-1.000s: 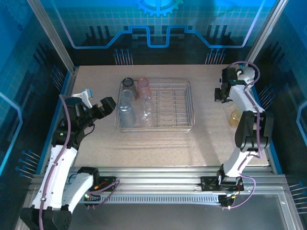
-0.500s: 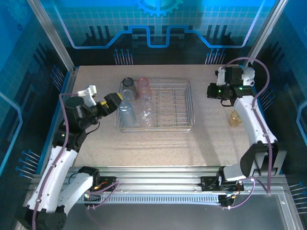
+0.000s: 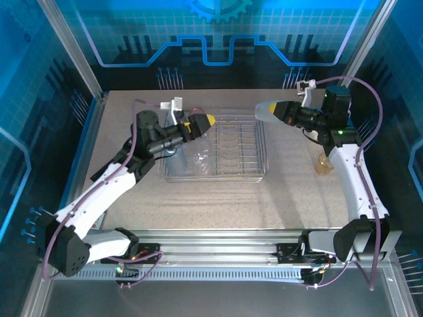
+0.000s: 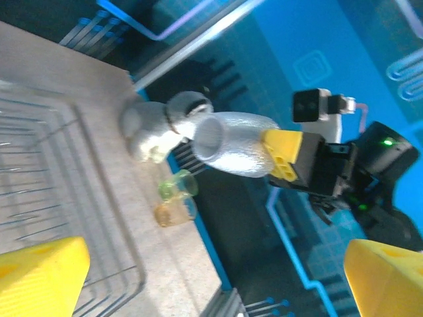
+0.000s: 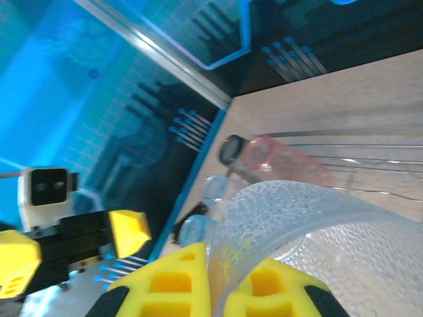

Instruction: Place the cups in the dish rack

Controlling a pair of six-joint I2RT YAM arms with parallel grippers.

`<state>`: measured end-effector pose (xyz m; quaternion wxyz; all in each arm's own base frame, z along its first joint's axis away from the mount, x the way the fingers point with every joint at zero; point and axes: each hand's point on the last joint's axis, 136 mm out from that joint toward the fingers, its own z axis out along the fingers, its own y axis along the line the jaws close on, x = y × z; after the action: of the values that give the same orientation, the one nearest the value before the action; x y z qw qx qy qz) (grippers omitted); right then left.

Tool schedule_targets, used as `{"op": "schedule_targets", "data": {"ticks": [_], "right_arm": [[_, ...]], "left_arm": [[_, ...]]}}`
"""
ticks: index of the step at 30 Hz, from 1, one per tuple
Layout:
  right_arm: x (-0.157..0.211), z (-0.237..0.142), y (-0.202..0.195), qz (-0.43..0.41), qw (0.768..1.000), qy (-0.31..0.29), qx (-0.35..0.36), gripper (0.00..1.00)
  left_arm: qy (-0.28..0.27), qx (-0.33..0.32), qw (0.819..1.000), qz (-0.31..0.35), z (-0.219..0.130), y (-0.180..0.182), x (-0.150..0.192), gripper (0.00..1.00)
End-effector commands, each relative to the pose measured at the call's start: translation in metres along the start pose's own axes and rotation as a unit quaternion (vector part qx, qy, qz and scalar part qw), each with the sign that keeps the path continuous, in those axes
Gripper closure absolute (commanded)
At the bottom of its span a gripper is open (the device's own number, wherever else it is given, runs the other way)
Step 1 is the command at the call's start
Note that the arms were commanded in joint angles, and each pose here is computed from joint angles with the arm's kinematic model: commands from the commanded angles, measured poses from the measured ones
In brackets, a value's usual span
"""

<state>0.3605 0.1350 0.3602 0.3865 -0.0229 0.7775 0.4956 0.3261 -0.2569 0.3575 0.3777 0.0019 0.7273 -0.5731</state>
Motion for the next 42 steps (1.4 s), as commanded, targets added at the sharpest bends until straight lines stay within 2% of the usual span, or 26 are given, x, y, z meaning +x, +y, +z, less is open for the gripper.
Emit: {"op": "schedule_targets", "data": {"ticks": [1,5,9,13,23,29,38,42], "right_arm": [[-0.004,-0.004,0.054,0.002,0.993,0.006,-0.114,1.0],[-0.006,-0.001,0.075,0.011,0.987,0.009,-0.162,1.0],[-0.006,0.001,0.092,0.01,0.982,0.02,-0.189,1.0],[0.003,0.006,0.107,-0.001,0.978,0.038,-0.205,1.0],[0.027,0.031,0.133,0.023,0.969,0.086,-0.231,1.0],[0.031,0.034,0.135,0.036,0.966,0.099,-0.234,1.0],[0.032,0.03,0.145,0.033,0.962,0.105,-0.251,1.0],[0.035,0.028,0.144,0.029,0.963,0.113,-0.241,1.0]], "left_arm": [[0.003,0.119,0.992,0.041,0.01,-0.061,-0.009,0.01],[0.009,0.169,0.984,0.049,0.021,-0.078,-0.007,0.01],[0.012,0.146,0.988,0.039,0.034,-0.066,-0.009,0.01],[0.023,0.109,0.992,0.063,0.042,-0.06,-0.006,0.01],[0.043,0.135,0.987,0.082,0.047,-0.072,0.003,0.04],[0.05,0.122,0.987,0.091,0.045,-0.069,0.005,0.08],[0.041,0.082,0.99,0.109,0.044,-0.056,0.004,0.03],[0.027,0.016,0.992,0.118,0.04,-0.036,-0.001,0.02]]}}
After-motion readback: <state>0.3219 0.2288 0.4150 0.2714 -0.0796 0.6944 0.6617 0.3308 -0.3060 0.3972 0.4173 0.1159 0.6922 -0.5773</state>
